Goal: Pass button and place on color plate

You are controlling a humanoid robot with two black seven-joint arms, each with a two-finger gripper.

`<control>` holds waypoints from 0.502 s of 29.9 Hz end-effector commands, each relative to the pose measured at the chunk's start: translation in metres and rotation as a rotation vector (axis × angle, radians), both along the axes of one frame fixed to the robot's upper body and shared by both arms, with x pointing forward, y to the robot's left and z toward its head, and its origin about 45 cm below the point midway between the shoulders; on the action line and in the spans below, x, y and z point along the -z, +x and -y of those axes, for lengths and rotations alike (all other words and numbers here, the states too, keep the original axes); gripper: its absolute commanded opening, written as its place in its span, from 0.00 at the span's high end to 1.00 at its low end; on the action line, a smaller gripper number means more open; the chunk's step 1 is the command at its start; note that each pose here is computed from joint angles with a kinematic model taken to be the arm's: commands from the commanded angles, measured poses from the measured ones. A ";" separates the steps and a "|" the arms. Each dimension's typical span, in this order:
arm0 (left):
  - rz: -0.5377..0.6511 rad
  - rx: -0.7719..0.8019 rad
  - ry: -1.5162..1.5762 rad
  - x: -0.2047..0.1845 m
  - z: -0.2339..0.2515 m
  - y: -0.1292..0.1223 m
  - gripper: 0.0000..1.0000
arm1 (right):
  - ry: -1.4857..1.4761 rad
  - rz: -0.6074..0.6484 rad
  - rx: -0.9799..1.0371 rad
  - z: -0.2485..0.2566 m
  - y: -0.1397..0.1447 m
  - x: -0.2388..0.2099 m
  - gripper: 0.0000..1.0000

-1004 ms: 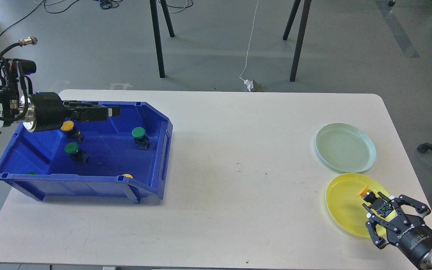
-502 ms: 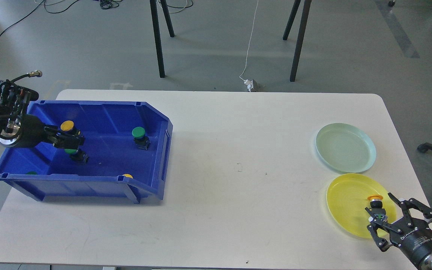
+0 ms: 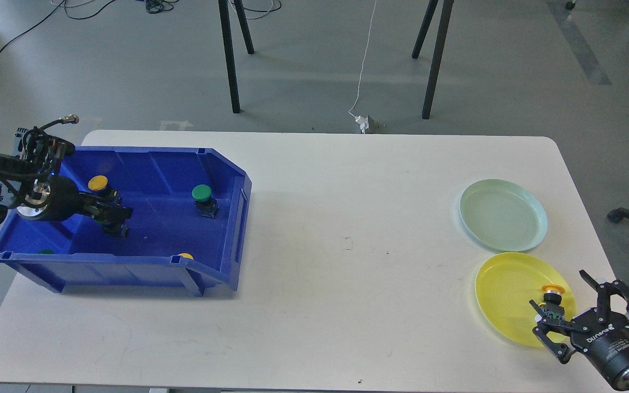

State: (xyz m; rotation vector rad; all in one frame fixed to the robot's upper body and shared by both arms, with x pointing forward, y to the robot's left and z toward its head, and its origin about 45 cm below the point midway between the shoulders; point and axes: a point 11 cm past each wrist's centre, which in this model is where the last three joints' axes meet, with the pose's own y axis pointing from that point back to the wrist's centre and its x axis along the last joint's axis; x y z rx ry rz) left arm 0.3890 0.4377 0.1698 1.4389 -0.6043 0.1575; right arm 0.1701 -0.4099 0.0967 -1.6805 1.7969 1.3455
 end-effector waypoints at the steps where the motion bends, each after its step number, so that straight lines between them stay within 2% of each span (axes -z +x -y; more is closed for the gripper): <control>1: -0.026 -0.003 0.019 0.011 0.001 -0.002 0.03 | 0.003 0.000 0.000 0.000 -0.002 0.001 0.01; 9: -0.070 -0.034 0.069 0.029 -0.006 -0.005 0.07 | 0.016 0.018 -0.004 0.000 -0.004 -0.002 0.01; 15: -0.062 -0.033 0.067 0.029 -0.006 -0.004 0.17 | 0.023 0.022 -0.002 0.001 -0.004 -0.002 0.01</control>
